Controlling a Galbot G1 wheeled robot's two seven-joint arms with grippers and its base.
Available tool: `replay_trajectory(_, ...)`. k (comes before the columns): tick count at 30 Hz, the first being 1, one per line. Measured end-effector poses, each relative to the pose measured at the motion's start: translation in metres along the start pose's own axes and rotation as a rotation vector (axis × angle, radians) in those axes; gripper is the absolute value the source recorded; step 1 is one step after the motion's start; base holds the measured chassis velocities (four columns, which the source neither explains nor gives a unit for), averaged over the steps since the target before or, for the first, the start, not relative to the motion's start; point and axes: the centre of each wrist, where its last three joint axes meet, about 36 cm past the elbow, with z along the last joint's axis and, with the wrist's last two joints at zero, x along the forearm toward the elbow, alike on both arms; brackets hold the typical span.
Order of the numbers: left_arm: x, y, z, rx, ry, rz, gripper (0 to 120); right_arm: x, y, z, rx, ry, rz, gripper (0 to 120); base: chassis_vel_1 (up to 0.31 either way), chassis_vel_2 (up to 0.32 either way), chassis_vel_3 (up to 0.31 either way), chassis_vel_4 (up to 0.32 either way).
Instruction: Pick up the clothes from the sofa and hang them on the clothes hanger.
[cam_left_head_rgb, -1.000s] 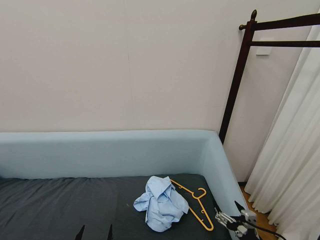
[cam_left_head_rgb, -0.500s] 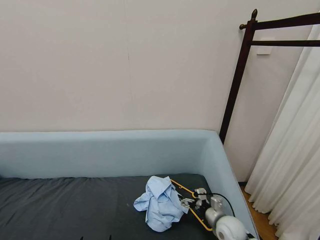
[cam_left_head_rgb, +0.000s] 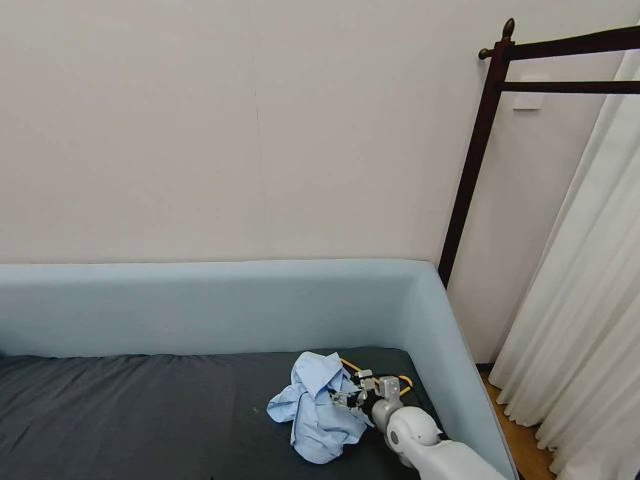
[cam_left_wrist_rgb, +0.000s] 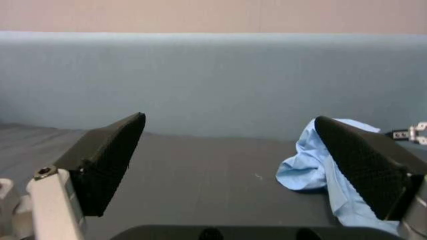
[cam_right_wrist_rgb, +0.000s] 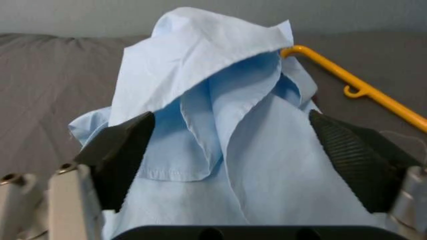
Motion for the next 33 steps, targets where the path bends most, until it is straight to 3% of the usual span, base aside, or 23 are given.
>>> replay_trajectory(2, 0.001, -0.001, -0.002, 0.005, -0.002, -0.008, 100, -0.002, 0.000, 0.002, -0.004, 0.005, 0.002, 84, 0.000, 0.000, 0.000, 0.000)
replay_trajectory(17, -0.001, 0.001, -0.001, 0.008, -0.001, -0.032, 100, -0.020, 0.006, 0.022, -0.011, 0.025, -0.004, 24, 0.000, 0.000, 0.000, 0.000)
replay_trajectory(21, -0.001, 0.001, -0.001, 0.008, 0.000, -0.033, 100, -0.022, 0.008, 0.022, -0.016, 0.014, -0.005, 15, 0.000, 0.000, 0.000, 0.000)
replay_trajectory(23, -0.001, 0.001, 0.000, 0.009, 0.003, -0.035, 100, -0.021, 0.008, 0.021, -0.018, 0.006, -0.005, 4, 0.000, 0.000, 0.000, 0.000)
replay_trajectory(33, -0.003, 0.001, 0.001, 0.013, 0.002, -0.038, 100, -0.008, 0.014, -0.001, -0.024, -0.051, -0.028, 0, 0.000, 0.000, 0.000, 0.000)
